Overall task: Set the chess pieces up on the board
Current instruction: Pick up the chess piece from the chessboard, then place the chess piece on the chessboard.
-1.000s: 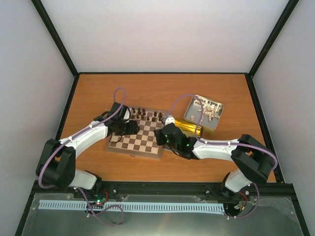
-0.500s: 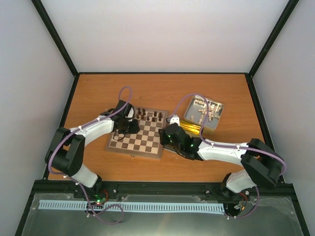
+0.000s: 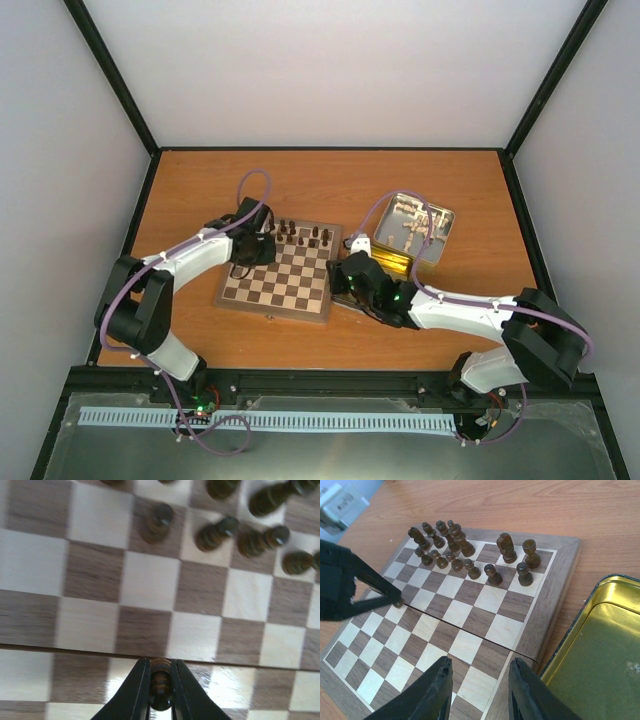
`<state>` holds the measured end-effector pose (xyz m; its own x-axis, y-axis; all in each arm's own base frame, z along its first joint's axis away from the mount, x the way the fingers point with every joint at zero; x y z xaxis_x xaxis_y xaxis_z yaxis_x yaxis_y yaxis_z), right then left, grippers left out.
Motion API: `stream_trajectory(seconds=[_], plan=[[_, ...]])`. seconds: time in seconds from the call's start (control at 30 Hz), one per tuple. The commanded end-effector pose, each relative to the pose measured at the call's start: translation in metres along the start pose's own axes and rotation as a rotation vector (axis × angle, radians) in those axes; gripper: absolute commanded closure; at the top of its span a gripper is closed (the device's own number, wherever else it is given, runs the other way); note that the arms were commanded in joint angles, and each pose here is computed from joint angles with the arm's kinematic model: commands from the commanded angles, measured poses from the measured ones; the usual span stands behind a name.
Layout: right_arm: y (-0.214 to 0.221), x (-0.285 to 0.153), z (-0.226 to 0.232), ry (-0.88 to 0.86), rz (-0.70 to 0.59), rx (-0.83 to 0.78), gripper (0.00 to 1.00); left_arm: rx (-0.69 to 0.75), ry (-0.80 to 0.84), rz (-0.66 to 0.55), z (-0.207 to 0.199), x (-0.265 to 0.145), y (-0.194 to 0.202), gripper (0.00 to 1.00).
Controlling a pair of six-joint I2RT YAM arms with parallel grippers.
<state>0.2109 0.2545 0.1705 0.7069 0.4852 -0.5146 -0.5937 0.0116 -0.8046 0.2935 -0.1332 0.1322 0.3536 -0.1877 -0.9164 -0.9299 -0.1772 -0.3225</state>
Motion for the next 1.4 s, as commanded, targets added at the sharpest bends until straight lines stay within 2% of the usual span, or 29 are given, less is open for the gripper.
stream_trajectory(seconds=[0.0,0.27,0.37,0.6,1.13,1.3,1.37], plan=[[0.002,-0.004,-0.009,0.042,-0.011,0.003,0.68,-0.075,-0.156,-0.153,0.014,-0.025,-0.035,0.96],[0.003,-0.010,-0.013,0.043,0.009,0.009,0.68,-0.148,-0.243,-0.215,0.025,-0.015,-0.079,0.95],[0.003,-0.015,-0.016,0.052,0.002,0.007,0.68,-0.157,-0.209,-0.200,0.024,-0.008,-0.089,0.95],[0.003,-0.019,-0.020,0.064,-0.007,0.006,0.68,-0.138,-0.135,-0.120,0.018,0.010,-0.084,0.95],[0.001,-0.020,-0.021,0.081,-0.009,0.017,0.68,-0.124,-0.140,-0.102,0.020,0.025,-0.081,0.91],[0.000,-0.021,-0.022,0.096,-0.011,0.015,0.68,-0.119,-0.147,-0.109,0.020,0.018,-0.082,0.72],[-0.001,-0.023,-0.023,0.112,-0.001,0.018,0.68,-0.123,-0.143,-0.120,0.018,0.009,-0.085,0.68]])
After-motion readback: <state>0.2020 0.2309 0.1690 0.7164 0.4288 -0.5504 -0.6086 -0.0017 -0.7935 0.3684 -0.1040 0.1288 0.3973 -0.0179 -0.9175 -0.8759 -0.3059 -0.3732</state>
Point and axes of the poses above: each gripper's point midway between its finger pads, its own x axis out along the fingers, its own z axis along the line the jaws close on, y = z × x, the point moved 8 cm from there along -x, back along the fingers, and after that the axes turned 7 degrees about -x, right-handed, at the moved point
